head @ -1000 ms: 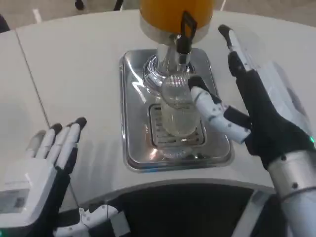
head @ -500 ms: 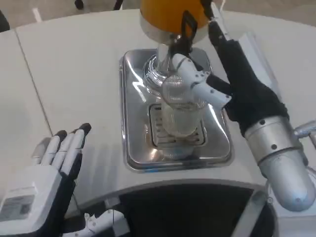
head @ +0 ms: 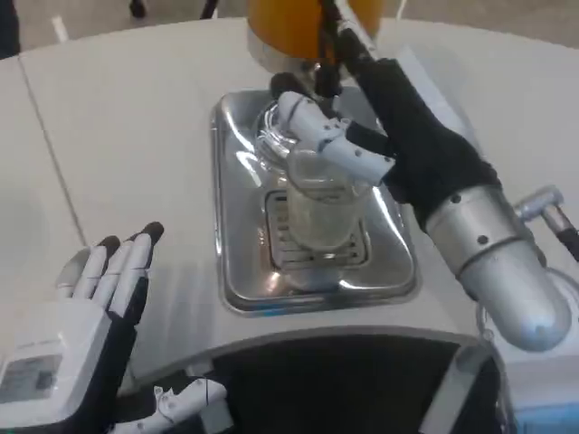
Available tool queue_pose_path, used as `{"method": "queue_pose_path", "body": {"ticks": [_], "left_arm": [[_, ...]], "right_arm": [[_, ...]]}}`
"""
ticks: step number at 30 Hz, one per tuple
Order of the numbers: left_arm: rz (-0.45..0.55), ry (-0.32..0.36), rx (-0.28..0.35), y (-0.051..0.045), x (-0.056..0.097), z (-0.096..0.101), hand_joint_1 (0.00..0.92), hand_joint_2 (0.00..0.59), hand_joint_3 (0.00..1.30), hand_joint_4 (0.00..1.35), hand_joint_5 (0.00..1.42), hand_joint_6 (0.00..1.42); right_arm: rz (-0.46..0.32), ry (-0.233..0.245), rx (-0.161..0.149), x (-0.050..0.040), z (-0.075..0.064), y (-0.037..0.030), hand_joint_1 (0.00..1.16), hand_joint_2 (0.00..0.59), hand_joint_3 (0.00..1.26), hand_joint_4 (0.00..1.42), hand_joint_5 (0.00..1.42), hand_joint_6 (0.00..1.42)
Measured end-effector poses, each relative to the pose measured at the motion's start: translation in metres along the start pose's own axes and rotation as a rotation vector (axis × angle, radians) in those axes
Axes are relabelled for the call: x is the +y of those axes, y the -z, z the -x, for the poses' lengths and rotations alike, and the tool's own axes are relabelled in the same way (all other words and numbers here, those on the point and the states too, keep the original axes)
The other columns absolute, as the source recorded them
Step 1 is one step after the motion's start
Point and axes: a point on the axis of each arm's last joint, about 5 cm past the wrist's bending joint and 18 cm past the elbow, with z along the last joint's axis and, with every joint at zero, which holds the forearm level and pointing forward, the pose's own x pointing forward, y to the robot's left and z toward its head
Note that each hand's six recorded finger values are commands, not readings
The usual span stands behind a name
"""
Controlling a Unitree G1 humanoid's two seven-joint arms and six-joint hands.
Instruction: Grasp the cup under the faucet to collect the drink, then remove the cup.
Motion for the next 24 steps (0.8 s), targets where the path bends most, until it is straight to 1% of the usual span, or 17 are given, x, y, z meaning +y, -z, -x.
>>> {"method": "queue_pose_path", "body": {"ticks": [6, 10, 12, 13, 14, 15, 16, 18, 19, 21, 22, 23, 24], "left_arm": [[0.007, -0.008, -0.005, -0.0008, 0.000, -0.002, 0.136, 0.066, 0.00, 0.00, 0.00, 0.00], [0.011, -0.012, -0.005, -0.0013, -0.001, -0.002, 0.098, 0.059, 0.00, 0.00, 0.00, 0.00], [0.014, -0.012, -0.002, -0.0013, -0.001, -0.002, 0.092, 0.059, 0.00, 0.00, 0.00, 0.00], [0.020, -0.012, 0.000, -0.0014, -0.001, -0.002, 0.089, 0.059, 0.00, 0.00, 0.00, 0.00], [0.026, -0.014, 0.001, -0.0015, -0.001, -0.002, 0.072, 0.062, 0.00, 0.00, 0.00, 0.00], [0.029, -0.015, 0.002, -0.0017, -0.002, -0.002, 0.037, 0.063, 0.00, 0.00, 0.00, 0.00], [0.035, -0.015, 0.005, -0.0016, -0.002, -0.003, 0.007, 0.072, 0.00, 0.00, 0.00, 0.00], [0.037, -0.017, 0.005, -0.0018, -0.002, -0.003, 0.000, 0.073, 0.00, 0.00, 0.00, 0.00], [0.038, -0.019, 0.006, -0.0019, -0.002, -0.003, 0.000, 0.073, 0.00, 0.00, 0.00, 0.00], [0.045, -0.026, 0.009, -0.0026, -0.003, -0.005, 0.000, 0.073, 0.00, 0.00, 0.00, 0.00], [0.050, -0.030, 0.017, -0.0026, -0.003, -0.006, 0.000, 0.073, 0.00, 0.00, 0.00, 0.00], [0.051, -0.030, 0.020, -0.0026, -0.003, -0.006, 0.000, 0.073, 0.00, 0.00, 0.00, 0.00], [0.051, -0.030, 0.026, -0.0023, -0.004, -0.006, 0.000, 0.072, 0.00, 0.00, 0.00, 0.00]], "right_arm": [[0.060, -0.072, -0.024, -0.0020, -0.002, -0.0029, 0.40, 0.453, 0.00, 0.00, 0.00, 0.00], [0.086, -0.109, -0.028, -0.0057, -0.004, -0.0048, 0.41, 0.461, 0.00, 0.00, 0.00, 0.03], [0.144, -0.117, -0.024, -0.0052, -0.005, -0.0068, 0.41, 0.461, 0.00, 0.00, 0.00, 0.03], [0.198, -0.126, -0.023, -0.0050, -0.006, -0.0099, 0.41, 0.461, 0.00, 0.00, 0.00, 0.03], [0.222, -0.134, -0.024, -0.0054, -0.006, -0.0110, 0.41, 0.460, 0.00, 0.00, 0.00, 0.03], [0.247, -0.144, -0.025, -0.0060, -0.007, -0.0121, 0.41, 0.459, 0.00, 0.00, 0.00, 0.03], [0.282, -0.183, -0.034, -0.0066, -0.008, -0.0153, 0.41, 0.458, 0.00, 0.00, 0.00, 0.03], [0.306, -0.211, -0.037, -0.0054, -0.009, -0.0167, 0.41, 0.458, 0.00, 0.00, 0.00, 0.03], [0.344, -0.210, -0.037, -0.0050, -0.009, -0.0181, 0.41, 0.459, 0.00, 0.00, 0.00, 0.03], [0.389, -0.212, -0.040, -0.0039, -0.008, -0.0199, 0.40, 0.460, 0.00, 0.00, 0.00, 0.02], [0.428, -0.215, -0.044, -0.0040, -0.007, -0.0220, 0.40, 0.460, 0.00, 0.00, 0.00, 0.02], [0.436, -0.218, -0.046, -0.0041, -0.006, -0.0228, 0.40, 0.460, 0.00, 0.00, 0.00, 0.02], [0.466, -0.223, -0.047, -0.0048, -0.004, -0.0248, 0.40, 0.461, 0.00, 0.00, 0.00, 0.02]]}}
